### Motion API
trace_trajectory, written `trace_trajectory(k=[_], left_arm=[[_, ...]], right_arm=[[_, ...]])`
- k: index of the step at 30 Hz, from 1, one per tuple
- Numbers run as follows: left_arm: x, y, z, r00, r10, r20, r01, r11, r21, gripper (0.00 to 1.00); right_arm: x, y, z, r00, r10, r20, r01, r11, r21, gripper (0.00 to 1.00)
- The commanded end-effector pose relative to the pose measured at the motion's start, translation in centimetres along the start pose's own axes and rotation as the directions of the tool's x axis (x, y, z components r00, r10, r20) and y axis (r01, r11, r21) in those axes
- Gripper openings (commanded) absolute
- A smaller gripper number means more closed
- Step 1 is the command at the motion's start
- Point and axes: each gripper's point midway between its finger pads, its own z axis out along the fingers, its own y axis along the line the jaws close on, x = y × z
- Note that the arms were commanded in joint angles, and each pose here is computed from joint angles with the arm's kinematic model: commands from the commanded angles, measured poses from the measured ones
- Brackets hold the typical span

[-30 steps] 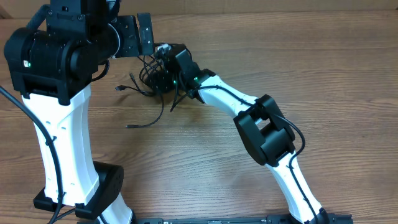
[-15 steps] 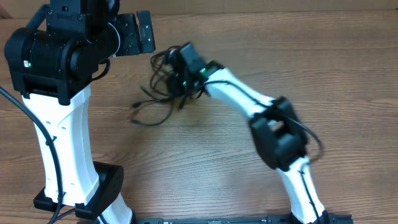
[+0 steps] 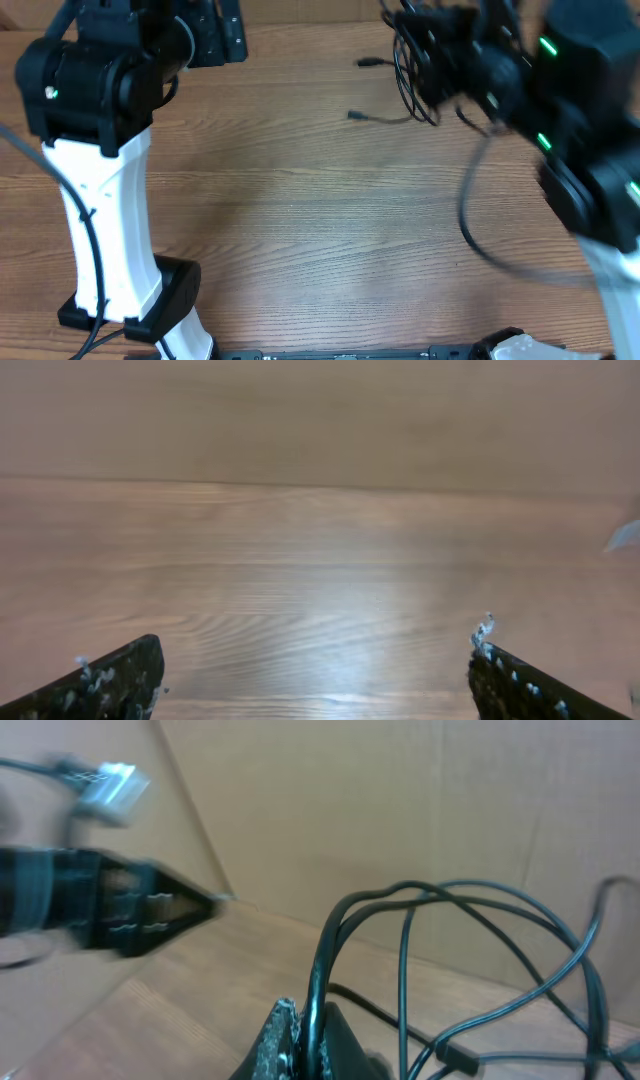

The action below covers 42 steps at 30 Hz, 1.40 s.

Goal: Untangle cables

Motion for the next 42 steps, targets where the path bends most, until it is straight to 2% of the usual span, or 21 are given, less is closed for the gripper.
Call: trace_trajectory(k=[1, 2, 3, 8, 11, 14, 15, 19, 22, 28, 36, 37, 38, 39, 42], left_arm=[[2.9, -7.1, 2.7, 0.942, 0.333, -0.047, -0.282, 0.857, 0.431, 1.00], [4.4, -9.5, 2.9, 0.894, 0.447, 0.002, -0.363, 0.722, 0.589, 1.00], [5.2, -10.3, 3.2, 0.869, 0.495, 0.029, -0.393, 0.653, 0.648, 1.00], [7.4, -11.2, 5.9, 0.811, 0.581, 0.063, -0.432, 0.523, 0.735, 1.00], [8.7, -12.4, 5.7, 0.786, 0.605, 0.129, -0.436, 0.394, 0.809, 1.00], [8.9, -13.6, 5.5, 0.796, 0.575, 0.192, -0.421, 0.297, 0.857, 1.00], [8.8, -14.3, 5.1, 0.801, 0.550, 0.238, -0.423, 0.236, 0.875, 1.00], [8.3, -15.9, 3.7, 0.824, 0.443, 0.353, -0.426, 0.073, 0.902, 1.00], [8.2, -16.6, 3.4, 0.836, 0.387, 0.388, -0.423, 0.005, 0.906, 1.00], [9.4, -18.4, 4.8, 0.825, 0.379, 0.419, -0.429, -0.061, 0.901, 1.00], [10.7, -21.5, 6.1, 0.784, 0.376, 0.494, -0.478, -0.142, 0.867, 1.00], [10.7, -21.7, 6.1, 0.779, 0.374, 0.504, -0.486, -0.148, 0.861, 0.93], [10.6, -21.8, 6.1, 0.776, 0.372, 0.510, -0.491, -0.151, 0.858, 0.60], [10.5, -21.8, 6.1, 0.779, 0.371, 0.505, -0.488, -0.147, 0.860, 0.04], [10.2, -21.4, 6.4, 0.809, 0.382, 0.447, -0.442, -0.106, 0.891, 0.04]], right_arm=[[2.0, -0.4, 0.5, 0.997, 0.014, -0.074, -0.013, 1.000, 0.011, 0.04], [2.4, -0.3, -0.2, 0.996, -0.003, -0.088, 0.004, 1.000, 0.012, 0.04], [2.6, -0.3, -0.4, 0.995, -0.010, -0.095, 0.011, 1.000, 0.014, 0.04], [3.8, -1.3, -0.8, 0.990, -0.001, -0.144, 0.011, 0.998, 0.069, 0.04], [4.3, -2.2, -1.0, 0.987, 0.006, -0.162, 0.014, 0.992, 0.123, 0.04], [4.5, -2.9, -1.1, 0.986, 0.008, -0.168, 0.019, 0.987, 0.162, 0.04], [4.7, -3.1, -1.2, 0.985, 0.010, -0.174, 0.020, 0.985, 0.170, 0.04], [5.0, -3.2, -1.2, 0.982, 0.014, -0.189, 0.019, 0.984, 0.174, 0.04], [5.0, -3.2, -1.2, 0.982, 0.014, -0.189, 0.019, 0.984, 0.174, 0.04], [5.6, -3.0, -1.3, 0.978, 0.021, -0.209, 0.014, 0.986, 0.164, 0.04], [6.6, 0.3, -1.6, 0.965, 0.031, -0.259, -0.037, 0.999, -0.017, 0.04], [6.6, 0.7, -1.8, 0.965, 0.030, -0.259, -0.041, 0.998, -0.037, 0.04], [6.5, 0.9, -1.9, 0.966, 0.029, -0.258, -0.043, 0.998, -0.045, 0.04], [6.5, 1.0, -2.2, 0.967, 0.028, -0.255, -0.041, 0.998, -0.046, 0.04], [6.4, 0.5, -2.5, 0.968, 0.028, -0.251, -0.033, 0.999, -0.016, 0.04]])
